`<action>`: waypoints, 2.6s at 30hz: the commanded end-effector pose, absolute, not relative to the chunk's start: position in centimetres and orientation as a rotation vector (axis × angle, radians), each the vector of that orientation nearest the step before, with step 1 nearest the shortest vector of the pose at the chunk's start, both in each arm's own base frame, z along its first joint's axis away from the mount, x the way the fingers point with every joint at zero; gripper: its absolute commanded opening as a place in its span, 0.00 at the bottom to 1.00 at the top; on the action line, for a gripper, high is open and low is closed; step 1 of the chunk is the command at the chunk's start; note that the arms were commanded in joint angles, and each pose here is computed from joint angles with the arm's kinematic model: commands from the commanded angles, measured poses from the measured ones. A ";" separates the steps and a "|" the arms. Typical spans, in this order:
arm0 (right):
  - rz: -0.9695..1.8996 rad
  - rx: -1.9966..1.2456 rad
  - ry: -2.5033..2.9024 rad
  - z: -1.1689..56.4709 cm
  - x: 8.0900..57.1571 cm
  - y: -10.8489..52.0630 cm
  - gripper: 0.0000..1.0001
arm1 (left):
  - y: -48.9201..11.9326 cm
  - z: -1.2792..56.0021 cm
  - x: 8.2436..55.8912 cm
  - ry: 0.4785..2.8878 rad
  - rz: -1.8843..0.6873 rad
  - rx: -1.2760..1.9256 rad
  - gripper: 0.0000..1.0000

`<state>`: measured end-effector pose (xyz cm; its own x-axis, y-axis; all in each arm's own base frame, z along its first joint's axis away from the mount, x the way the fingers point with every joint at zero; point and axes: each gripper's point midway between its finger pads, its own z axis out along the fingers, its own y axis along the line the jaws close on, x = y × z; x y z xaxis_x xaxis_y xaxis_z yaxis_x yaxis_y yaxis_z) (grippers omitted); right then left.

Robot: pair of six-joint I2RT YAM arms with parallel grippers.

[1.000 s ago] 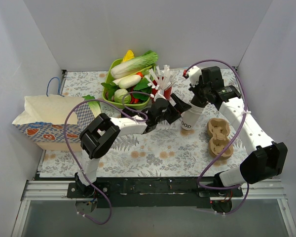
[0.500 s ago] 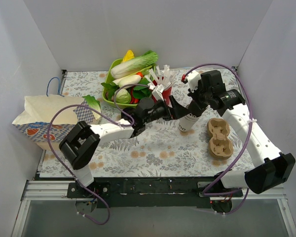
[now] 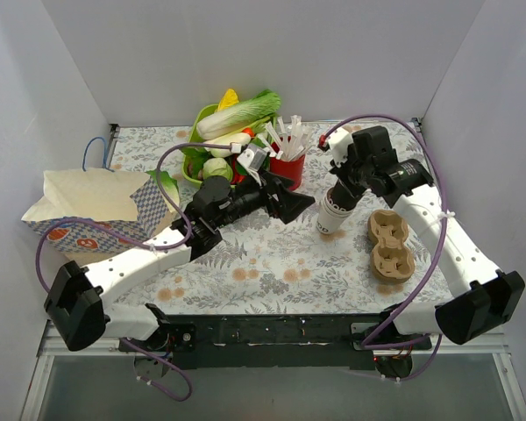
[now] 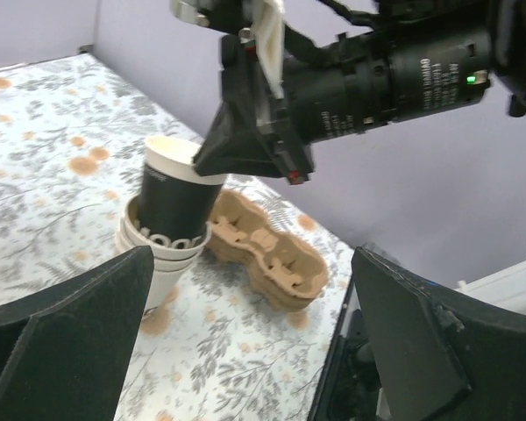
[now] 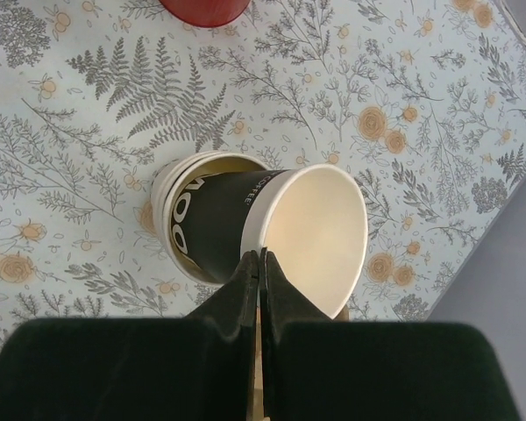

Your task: Pack the takeout coffee

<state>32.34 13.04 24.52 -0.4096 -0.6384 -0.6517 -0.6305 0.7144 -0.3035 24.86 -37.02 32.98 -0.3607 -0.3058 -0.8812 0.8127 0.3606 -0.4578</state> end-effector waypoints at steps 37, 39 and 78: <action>0.101 -1.778 1.206 19.9 22.2 31.8 0.01 | -14.9 51.6 34.0 1.180 -0.272 0.199 0.98; 0.119 -1.797 1.223 19.3 21.9 31.7 0.01 | -14.9 51.7 34.0 1.178 -0.261 0.212 0.98; 0.297 -1.925 1.476 17.5 18.0 26.9 0.43 | -19.7 45.9 36.7 1.304 -0.396 0.316 0.98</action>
